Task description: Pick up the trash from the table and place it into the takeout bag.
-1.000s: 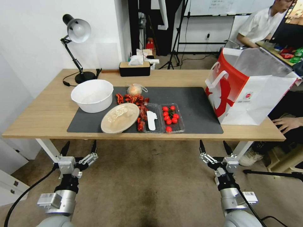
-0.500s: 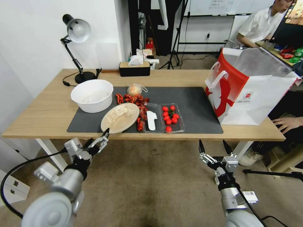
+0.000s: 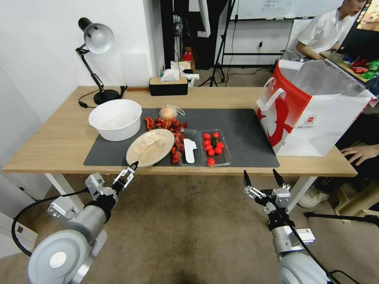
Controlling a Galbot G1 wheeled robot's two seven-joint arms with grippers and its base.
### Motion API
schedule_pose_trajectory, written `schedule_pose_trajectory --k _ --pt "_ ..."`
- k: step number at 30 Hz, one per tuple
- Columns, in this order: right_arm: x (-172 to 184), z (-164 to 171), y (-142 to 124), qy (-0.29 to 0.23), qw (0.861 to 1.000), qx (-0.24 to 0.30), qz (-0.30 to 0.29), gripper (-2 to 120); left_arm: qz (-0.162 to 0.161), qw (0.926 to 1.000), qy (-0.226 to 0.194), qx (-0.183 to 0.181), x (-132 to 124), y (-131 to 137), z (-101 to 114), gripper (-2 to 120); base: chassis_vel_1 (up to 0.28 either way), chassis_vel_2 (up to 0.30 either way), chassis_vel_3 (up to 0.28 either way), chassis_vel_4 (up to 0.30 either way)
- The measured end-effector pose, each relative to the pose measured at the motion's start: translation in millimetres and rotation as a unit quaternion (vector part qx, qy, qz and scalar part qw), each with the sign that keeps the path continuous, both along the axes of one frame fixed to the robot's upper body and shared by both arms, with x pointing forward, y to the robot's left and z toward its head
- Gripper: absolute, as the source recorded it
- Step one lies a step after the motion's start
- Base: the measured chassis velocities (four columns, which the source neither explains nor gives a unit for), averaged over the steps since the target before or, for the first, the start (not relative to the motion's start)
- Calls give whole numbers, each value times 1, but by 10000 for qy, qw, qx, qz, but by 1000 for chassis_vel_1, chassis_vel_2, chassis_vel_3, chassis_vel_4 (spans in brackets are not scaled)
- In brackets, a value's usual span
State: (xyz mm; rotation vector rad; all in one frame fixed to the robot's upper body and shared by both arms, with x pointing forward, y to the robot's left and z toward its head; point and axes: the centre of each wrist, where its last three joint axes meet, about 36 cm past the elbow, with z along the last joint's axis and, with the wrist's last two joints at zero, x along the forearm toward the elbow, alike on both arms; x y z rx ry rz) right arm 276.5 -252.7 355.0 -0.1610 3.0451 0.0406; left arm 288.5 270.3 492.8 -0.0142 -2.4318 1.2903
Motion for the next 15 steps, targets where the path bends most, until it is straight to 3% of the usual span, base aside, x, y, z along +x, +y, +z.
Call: schedule_pose_trajectory --k 15 --pt "-11 -6 4 106 9999 6 -14 100 -38 9996 -102 -265 22 -4 -16 100 0 0 0 0"
